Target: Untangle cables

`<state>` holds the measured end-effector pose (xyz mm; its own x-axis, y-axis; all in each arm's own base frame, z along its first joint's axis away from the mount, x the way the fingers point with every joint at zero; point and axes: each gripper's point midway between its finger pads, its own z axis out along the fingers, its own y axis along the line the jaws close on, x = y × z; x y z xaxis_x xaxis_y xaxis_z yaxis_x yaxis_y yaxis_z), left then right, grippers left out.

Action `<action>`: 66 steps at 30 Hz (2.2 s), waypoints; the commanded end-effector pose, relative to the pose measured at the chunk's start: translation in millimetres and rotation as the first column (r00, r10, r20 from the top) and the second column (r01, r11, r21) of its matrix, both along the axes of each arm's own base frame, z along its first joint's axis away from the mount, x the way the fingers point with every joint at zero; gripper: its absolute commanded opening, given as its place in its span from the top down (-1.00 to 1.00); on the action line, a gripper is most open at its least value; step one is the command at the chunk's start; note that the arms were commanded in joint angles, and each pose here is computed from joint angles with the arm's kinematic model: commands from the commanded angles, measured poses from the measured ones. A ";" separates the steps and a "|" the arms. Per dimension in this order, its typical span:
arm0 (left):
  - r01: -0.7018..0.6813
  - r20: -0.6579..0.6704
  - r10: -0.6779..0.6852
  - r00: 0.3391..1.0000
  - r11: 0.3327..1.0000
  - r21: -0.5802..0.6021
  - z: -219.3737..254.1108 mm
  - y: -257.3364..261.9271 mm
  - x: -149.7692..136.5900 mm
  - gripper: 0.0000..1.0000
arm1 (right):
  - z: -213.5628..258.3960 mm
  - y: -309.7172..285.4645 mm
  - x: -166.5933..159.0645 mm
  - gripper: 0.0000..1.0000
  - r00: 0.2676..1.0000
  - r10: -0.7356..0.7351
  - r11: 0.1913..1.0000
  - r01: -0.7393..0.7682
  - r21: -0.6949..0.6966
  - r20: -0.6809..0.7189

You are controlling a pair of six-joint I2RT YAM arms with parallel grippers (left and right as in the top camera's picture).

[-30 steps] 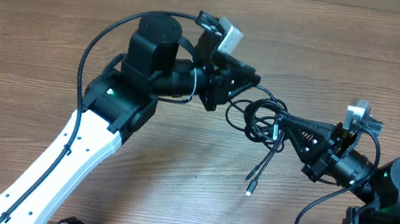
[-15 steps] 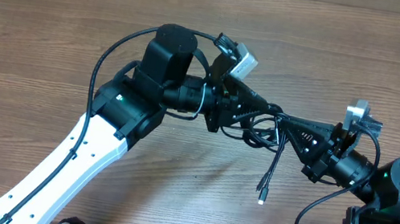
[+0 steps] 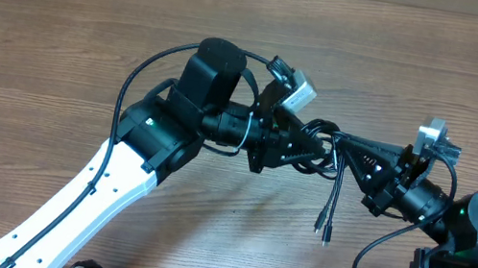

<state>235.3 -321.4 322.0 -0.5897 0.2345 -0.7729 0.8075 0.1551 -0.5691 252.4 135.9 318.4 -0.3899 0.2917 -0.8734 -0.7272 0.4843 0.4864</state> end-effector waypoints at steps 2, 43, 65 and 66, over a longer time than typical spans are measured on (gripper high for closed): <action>0.029 0.078 -0.026 0.997 0.999 -0.034 14.7 -2.7 -5.3 0.92 | 7.8 -0.7 -1.6 0.91 1.000 -0.003 1.000 0.003 0.003 0.014; -0.691 -0.288 0.645 0.707 0.717 -0.091 44.8 35.9 113.3 0.92 | -8.6 19.1 -39.4 0.92 0.967 0.244 0.970 -0.244 0.008 -0.078; 0.177 0.372 -0.098 0.923 0.966 -0.186 61.9 -2.3 -6.7 0.92 | -10.8 -7.2 7.5 -1.00 0.985 -0.063 0.996 0.072 0.049 -0.160; 0.214 0.379 -0.127 0.916 0.957 -0.195 64.5 -2.4 -13.1 0.92 | -12.4 -8.8 9.5 -1.00 0.983 -0.078 0.995 0.088 0.048 -0.168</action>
